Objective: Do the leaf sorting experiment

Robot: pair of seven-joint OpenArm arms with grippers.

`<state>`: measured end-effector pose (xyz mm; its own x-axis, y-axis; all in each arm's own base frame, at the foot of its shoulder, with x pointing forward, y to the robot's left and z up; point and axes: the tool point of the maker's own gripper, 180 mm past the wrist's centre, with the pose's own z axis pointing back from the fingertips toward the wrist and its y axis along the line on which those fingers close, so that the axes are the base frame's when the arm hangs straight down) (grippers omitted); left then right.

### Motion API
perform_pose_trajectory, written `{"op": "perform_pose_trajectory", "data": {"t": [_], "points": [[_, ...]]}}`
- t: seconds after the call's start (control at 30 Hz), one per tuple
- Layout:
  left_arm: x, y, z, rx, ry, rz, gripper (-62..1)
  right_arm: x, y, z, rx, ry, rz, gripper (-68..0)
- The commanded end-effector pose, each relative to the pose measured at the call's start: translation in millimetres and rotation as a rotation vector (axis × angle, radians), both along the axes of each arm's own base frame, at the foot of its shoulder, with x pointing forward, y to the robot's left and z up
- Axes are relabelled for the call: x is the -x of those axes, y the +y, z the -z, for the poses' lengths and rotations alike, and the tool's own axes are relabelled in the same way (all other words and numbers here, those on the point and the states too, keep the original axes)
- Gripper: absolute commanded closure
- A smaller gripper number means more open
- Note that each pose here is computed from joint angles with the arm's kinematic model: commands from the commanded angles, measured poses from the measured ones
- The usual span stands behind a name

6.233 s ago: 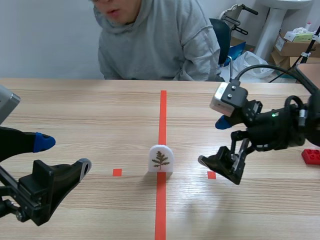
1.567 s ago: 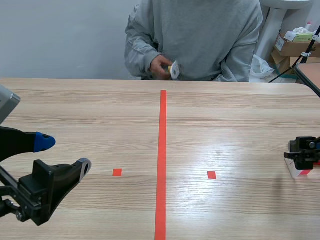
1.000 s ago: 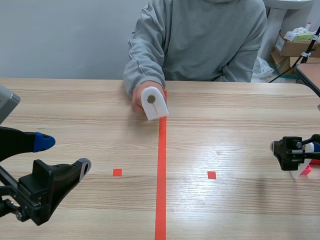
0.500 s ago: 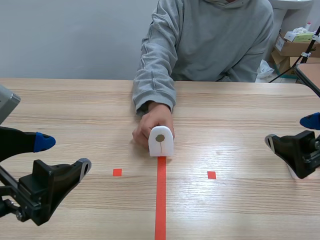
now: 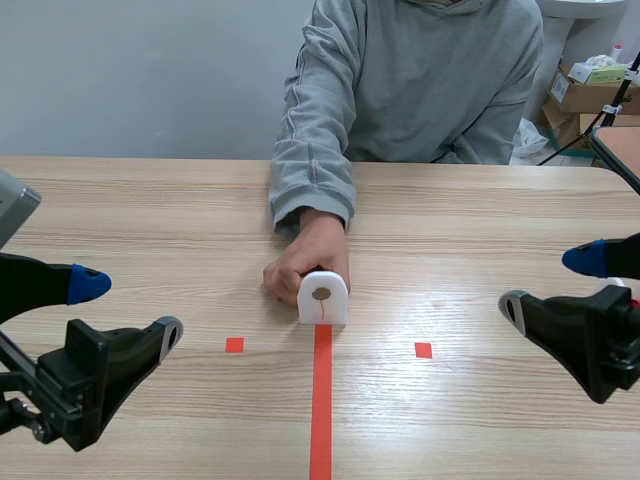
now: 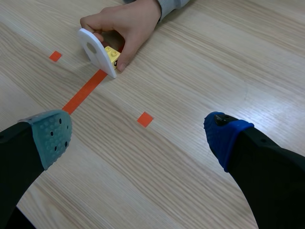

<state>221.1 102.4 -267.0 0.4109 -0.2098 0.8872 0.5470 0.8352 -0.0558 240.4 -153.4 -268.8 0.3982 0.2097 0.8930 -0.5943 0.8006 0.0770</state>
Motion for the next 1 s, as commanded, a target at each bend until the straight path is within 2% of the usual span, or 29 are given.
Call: {"op": "perform_pose_trajectory", "data": {"t": [0.0, 0.23, 0.97], "points": [[-2.0, -4.6, -10.0, 0.020, -0.031, 0.005, -54.2, 2.2, 2.6, -4.9, -0.022, -0.008, -0.013, -58.4], [-2.0, -4.6, -10.0, 0.020, -0.031, 0.005, -54.2, 10.1, 6.5, -1.5, -0.048, 0.035, -0.018, -59.3], [-2.0, -4.7, -10.1, 0.020, -0.031, 0.005, -54.2, 9.7, 8.8, -4.5, -0.050, 0.027, -0.023, -59.3]]}}
